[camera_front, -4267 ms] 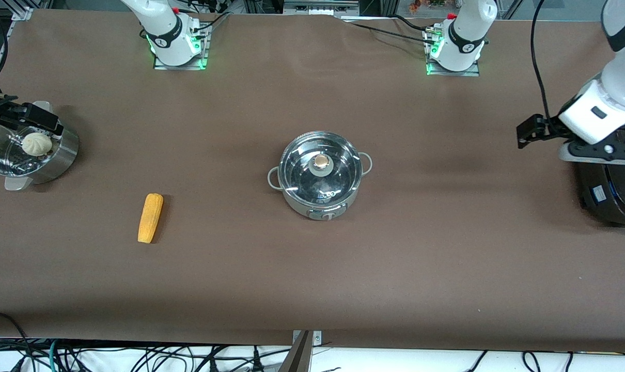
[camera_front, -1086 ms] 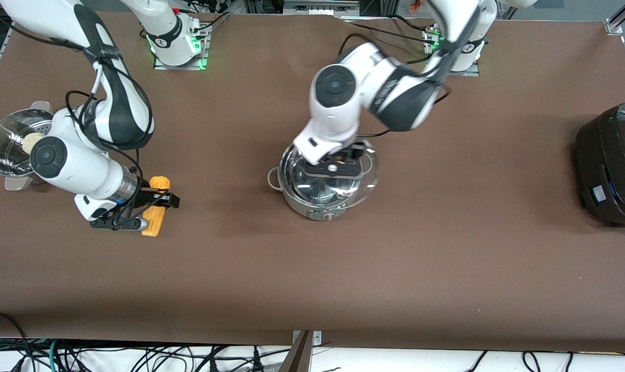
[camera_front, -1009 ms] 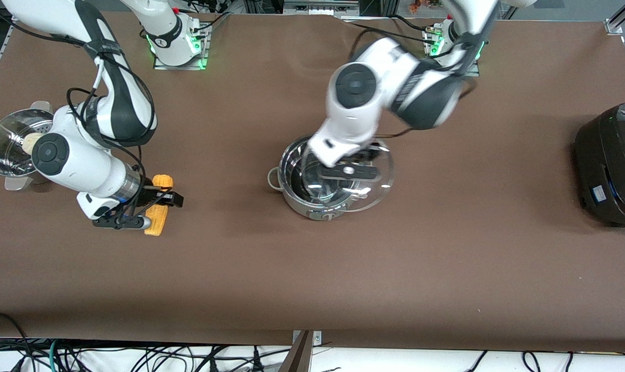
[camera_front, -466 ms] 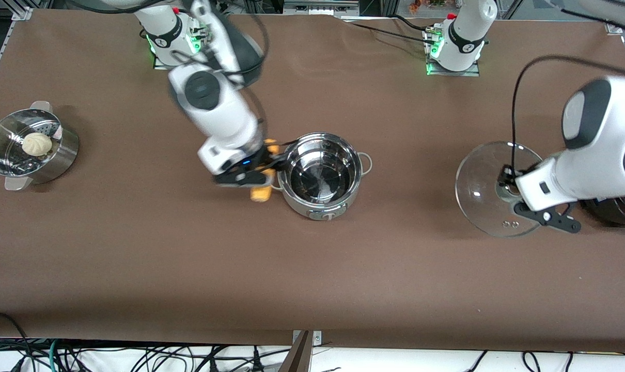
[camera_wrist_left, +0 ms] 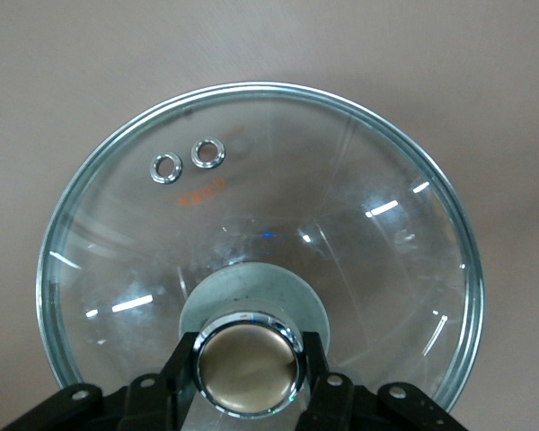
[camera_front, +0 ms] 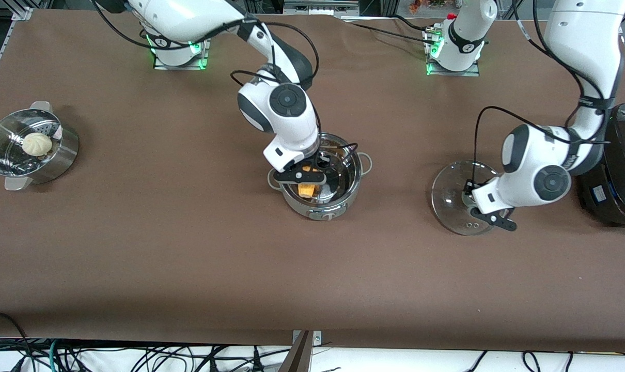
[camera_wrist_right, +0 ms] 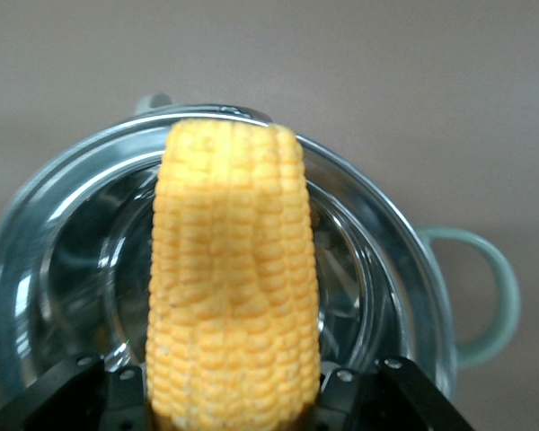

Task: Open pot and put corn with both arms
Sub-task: 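Lift the lid aside with the left gripper while the right gripper carries corn over pot, then lower the corn into the pot and open the right gripper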

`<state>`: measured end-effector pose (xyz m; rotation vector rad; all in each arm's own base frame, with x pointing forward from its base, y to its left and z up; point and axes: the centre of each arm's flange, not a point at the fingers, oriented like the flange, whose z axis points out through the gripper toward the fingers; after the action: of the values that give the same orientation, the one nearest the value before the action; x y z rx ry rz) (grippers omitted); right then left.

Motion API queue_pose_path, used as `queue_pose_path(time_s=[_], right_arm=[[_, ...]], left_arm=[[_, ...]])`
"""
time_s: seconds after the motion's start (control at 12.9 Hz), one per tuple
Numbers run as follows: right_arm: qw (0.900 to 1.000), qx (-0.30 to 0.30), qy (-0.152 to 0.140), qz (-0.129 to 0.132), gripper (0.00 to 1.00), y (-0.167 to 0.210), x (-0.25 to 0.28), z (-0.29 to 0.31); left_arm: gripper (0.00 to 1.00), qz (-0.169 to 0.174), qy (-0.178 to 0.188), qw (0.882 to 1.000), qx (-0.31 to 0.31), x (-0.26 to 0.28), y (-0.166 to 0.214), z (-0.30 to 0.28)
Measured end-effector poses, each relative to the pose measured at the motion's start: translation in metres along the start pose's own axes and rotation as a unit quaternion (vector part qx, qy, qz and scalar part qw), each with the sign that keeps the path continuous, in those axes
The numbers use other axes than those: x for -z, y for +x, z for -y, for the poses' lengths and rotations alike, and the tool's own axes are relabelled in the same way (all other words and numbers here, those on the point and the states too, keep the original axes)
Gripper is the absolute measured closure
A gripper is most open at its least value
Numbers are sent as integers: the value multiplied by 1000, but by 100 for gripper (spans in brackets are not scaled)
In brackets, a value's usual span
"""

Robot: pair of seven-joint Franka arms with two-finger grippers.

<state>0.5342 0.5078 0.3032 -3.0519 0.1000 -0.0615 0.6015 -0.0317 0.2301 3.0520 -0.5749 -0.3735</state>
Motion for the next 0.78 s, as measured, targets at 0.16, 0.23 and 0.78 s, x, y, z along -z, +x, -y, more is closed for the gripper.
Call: queue_pose_path(time_s=[0.16, 0.23, 0.78], right_arm=[[1000, 1, 4, 1, 95, -2, -20, 5], [1000, -1, 5, 3, 95, -3, -26, 6], [999, 22, -21, -20, 56, -16, -48, 16]], left_arm=[[23, -9, 6, 1000, 2, 23, -5, 0], [12, -13, 8, 1000, 5, 51, -11, -1], [0, -97, 17, 990, 100, 357, -80, -42]])
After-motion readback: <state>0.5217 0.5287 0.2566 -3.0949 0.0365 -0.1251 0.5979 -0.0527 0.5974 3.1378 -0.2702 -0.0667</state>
